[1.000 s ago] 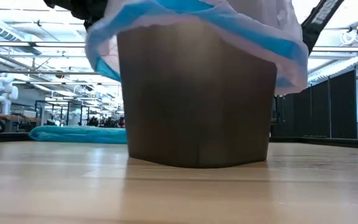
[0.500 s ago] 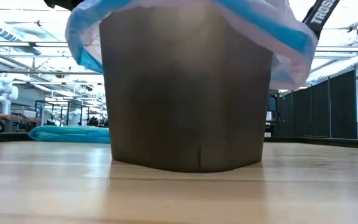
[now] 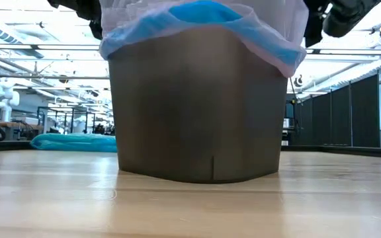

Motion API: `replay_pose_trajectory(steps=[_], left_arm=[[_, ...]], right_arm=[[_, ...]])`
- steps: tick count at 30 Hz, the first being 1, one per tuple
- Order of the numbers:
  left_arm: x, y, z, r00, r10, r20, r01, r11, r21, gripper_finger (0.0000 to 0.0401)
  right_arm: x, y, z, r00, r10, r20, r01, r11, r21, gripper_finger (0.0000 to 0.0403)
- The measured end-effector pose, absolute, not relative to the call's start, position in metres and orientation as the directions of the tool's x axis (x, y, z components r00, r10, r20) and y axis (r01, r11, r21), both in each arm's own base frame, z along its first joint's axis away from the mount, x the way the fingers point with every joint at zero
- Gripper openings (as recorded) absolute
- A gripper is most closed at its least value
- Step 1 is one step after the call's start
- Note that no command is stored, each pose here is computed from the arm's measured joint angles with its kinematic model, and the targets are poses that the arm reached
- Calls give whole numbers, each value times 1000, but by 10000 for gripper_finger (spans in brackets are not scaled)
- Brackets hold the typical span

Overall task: Place trash/remove bag and relplace
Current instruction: Remove the trash bag from the trash bin and put it on the top right of the table

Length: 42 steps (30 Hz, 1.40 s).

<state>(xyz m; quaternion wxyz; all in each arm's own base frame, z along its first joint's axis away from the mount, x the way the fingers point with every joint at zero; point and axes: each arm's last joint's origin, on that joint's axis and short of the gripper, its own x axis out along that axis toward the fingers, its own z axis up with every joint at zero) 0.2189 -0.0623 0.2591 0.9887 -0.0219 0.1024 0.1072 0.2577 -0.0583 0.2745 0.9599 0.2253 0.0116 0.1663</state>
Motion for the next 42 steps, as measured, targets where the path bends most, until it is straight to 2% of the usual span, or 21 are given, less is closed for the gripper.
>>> replay_pose_trajectory(steps=[7, 11, 16, 24, 29, 35, 42], left_arm=[[219, -60, 265, 961, 228, -158, -232, 973, -7, 0], [221, -63, 275, 988, 138, -74, -138, 990, 12, 3], [224, -64, 290, 1000, -6, -29, 5, 1000, -8, 33], [227, -56, 295, 999, 25, -27, -25, 1000, -10, 88], [228, -54, 295, 999, 33, -27, -33, 999, -10, 109], [229, -54, 294, 999, 32, -32, -32, 999, 0, 112], [236, -56, 286, 997, 33, -64, -25, 994, 111, 112]], right_arm=[[253, -48, 284, 938, 338, 72, -342, 879, 333, 0], [259, -37, 286, 946, 324, 6, -314, 912, 263, 0], [268, -13, 301, 948, 299, -112, -290, 953, 90, 0], [277, 31, 330, 928, 340, -155, -356, 929, -97, 0], [289, 51, 319, 921, 300, -249, -346, 924, -163, 0], [309, 62, 295, 909, 223, -351, -305, 931, -198, 0], [326, 65, 288, 890, 218, -401, -321, 924, -209, 0]])
